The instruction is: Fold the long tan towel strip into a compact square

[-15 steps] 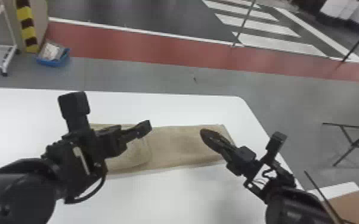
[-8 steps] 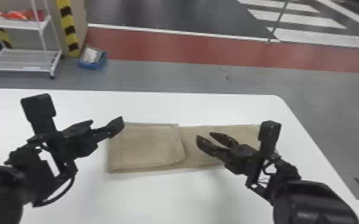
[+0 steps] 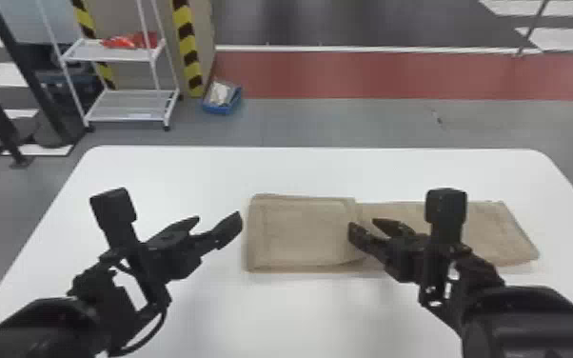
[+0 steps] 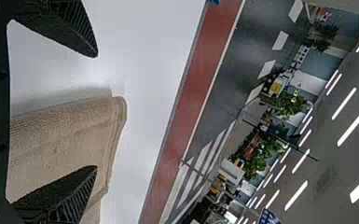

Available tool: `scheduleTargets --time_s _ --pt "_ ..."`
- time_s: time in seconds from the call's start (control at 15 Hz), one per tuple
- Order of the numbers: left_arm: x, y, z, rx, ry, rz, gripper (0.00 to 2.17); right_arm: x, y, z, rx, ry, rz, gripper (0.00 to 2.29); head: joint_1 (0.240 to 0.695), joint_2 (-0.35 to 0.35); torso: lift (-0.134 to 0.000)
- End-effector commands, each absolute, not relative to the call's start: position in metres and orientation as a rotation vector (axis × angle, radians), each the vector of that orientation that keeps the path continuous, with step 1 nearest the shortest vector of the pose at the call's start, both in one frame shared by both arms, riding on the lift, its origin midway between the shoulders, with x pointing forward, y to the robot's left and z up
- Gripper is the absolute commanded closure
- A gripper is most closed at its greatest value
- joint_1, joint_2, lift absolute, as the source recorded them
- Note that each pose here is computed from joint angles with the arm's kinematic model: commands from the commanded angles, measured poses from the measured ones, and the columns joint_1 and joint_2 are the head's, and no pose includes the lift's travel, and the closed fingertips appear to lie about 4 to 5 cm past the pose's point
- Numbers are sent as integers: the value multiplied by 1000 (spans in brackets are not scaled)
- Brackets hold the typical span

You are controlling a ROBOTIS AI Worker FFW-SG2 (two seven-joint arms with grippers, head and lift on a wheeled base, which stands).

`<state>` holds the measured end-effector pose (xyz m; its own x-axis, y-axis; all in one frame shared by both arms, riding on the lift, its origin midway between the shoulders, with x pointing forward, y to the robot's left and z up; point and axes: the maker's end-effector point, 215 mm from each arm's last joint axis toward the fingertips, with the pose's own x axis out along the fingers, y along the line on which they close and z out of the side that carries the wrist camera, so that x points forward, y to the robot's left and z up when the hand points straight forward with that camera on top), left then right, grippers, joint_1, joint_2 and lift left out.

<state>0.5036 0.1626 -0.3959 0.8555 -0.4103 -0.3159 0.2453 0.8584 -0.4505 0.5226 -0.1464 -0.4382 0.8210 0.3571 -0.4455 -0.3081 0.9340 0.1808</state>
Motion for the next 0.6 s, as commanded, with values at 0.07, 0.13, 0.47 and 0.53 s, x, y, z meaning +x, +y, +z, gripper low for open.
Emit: scheduleTargets --time_s 0.07,0.13,0.47,0.53 --pt "498 171 -399 -413 420 -352 26 527 -148 -438 97 505 336 566 695 18 -124" --pt "497 173 -399 -414 420 -350 26 530 -149 -437 98 504 330 566 695 19 -124" --pt "497 175 -399 -420 409 -350 26 539 -141 -457 92 580 334 704 695 26 -124" --pt "496 175 -398 -423 407 -354 26 539 -137 -460 88 586 340 704 695 31 -124"
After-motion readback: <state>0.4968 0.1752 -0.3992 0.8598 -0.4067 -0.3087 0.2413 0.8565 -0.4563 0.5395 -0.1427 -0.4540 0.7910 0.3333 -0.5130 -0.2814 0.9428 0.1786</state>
